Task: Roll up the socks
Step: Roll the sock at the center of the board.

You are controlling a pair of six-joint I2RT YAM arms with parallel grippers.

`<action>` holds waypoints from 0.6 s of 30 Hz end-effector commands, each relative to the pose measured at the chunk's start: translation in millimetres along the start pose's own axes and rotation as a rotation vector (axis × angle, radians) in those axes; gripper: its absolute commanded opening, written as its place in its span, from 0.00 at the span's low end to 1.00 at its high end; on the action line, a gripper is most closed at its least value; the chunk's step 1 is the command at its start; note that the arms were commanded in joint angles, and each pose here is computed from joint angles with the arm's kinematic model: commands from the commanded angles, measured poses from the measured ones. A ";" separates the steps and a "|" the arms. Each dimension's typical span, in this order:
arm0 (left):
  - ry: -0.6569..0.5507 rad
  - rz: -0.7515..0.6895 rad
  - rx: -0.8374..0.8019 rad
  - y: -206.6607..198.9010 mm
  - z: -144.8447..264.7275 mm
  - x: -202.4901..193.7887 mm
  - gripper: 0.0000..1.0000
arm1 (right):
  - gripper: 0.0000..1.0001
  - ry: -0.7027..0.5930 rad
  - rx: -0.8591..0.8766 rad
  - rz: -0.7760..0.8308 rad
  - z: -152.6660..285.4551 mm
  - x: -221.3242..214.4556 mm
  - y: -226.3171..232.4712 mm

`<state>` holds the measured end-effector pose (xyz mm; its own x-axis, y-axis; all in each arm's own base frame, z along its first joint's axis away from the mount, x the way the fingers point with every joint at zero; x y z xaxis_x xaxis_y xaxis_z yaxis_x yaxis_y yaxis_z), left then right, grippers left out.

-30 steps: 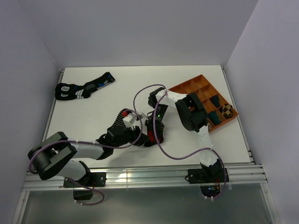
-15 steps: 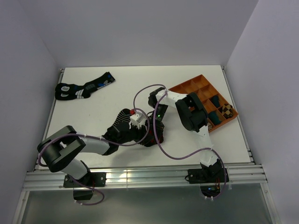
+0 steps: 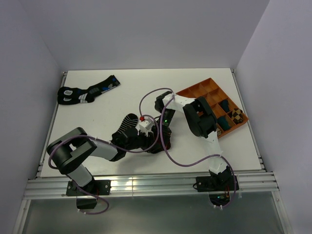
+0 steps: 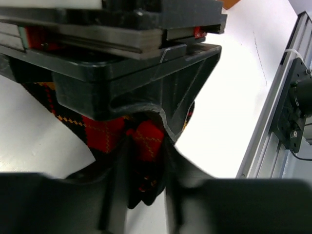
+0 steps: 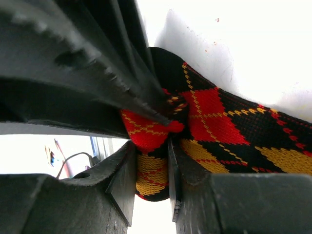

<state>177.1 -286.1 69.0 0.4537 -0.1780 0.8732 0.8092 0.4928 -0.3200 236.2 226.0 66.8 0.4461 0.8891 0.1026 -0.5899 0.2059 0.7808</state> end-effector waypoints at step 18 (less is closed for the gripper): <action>0.168 0.087 0.116 -13.4 -11.0 -6.7 0.00 | 0.55 -0.138 -0.202 0.041 18.6 10.9 -1.7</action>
<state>172.9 -306.0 75.4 0.5286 -0.2106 0.8223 0.7620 0.5447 -0.3503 233.1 218.2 70.9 0.5054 0.8594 0.0769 -0.6149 0.2961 0.7309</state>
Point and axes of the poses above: each gripper's point midway between its finger pads, its own z axis back along the fingers, its own y axis along the line the jaws close on, x = y × z, the point moved 6 cm from there along z, back along the fingers, and after that the axes turned 13 degrees about -z, right-handed, at the moved point
